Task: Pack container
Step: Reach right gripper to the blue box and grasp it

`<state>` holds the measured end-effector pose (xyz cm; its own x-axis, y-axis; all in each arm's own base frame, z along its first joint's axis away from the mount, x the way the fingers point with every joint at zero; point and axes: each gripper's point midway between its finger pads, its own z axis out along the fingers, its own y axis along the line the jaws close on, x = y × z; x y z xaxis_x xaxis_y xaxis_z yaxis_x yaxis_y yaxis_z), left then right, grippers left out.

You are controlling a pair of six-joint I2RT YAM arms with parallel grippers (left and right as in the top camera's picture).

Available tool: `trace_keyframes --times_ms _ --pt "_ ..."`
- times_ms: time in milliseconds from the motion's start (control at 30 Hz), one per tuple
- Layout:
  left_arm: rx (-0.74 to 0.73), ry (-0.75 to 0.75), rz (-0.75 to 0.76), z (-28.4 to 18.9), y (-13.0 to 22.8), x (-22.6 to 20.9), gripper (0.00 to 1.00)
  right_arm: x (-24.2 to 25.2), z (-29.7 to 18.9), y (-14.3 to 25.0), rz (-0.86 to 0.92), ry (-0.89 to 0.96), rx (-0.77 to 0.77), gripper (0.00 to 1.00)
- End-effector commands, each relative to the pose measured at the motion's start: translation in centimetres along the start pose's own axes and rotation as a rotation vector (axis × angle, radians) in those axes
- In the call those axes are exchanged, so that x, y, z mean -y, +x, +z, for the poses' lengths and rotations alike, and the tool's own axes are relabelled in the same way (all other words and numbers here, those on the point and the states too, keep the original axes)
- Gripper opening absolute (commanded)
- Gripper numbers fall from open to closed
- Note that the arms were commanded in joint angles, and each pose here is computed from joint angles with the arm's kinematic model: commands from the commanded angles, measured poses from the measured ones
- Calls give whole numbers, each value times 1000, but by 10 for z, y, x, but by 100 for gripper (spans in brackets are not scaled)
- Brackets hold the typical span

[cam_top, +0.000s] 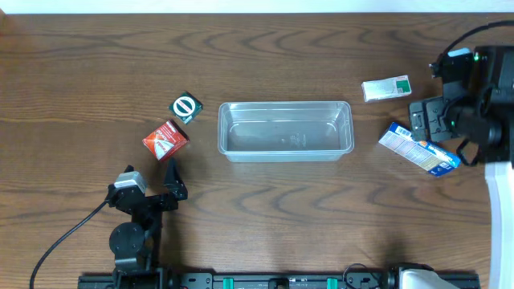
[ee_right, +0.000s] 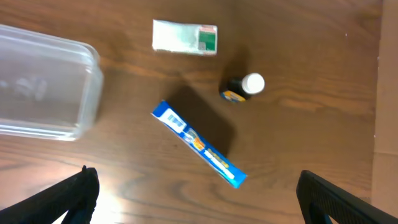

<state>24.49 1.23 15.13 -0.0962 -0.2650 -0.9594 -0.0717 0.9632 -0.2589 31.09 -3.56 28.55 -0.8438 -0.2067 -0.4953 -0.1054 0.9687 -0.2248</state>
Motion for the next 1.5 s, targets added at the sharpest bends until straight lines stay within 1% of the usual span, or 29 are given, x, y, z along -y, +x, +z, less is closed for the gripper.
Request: trace_keyframes --times_ms 0,200,367,633,767,1000,1233,1467 --pt "-51 -7 1 1 16 -3 98 17 15 4 -26 28 -58 99" --pt "-51 -7 1 1 16 -3 98 31 56 13 -34 11 -172 99" --pt "-51 -7 1 1 16 -3 98 4 83 20 -200 -171 -224 99" --pt "-51 -7 1 1 16 -3 98 -8 116 32 -301 -271 -313 99" --pt "-51 -7 1 1 16 -3 98 -11 135 40 -301 -306 -364 99" --pt "-51 -7 1 1 16 -3 98 -16 169 53 -301 -362 -432 94" --pt "-51 -7 1 1 16 -3 98 -5 179 60 -264 -358 -446 94" --pt "-51 -6 1 1 16 -3 98 -3 189 81 -232 -369 -480 92"
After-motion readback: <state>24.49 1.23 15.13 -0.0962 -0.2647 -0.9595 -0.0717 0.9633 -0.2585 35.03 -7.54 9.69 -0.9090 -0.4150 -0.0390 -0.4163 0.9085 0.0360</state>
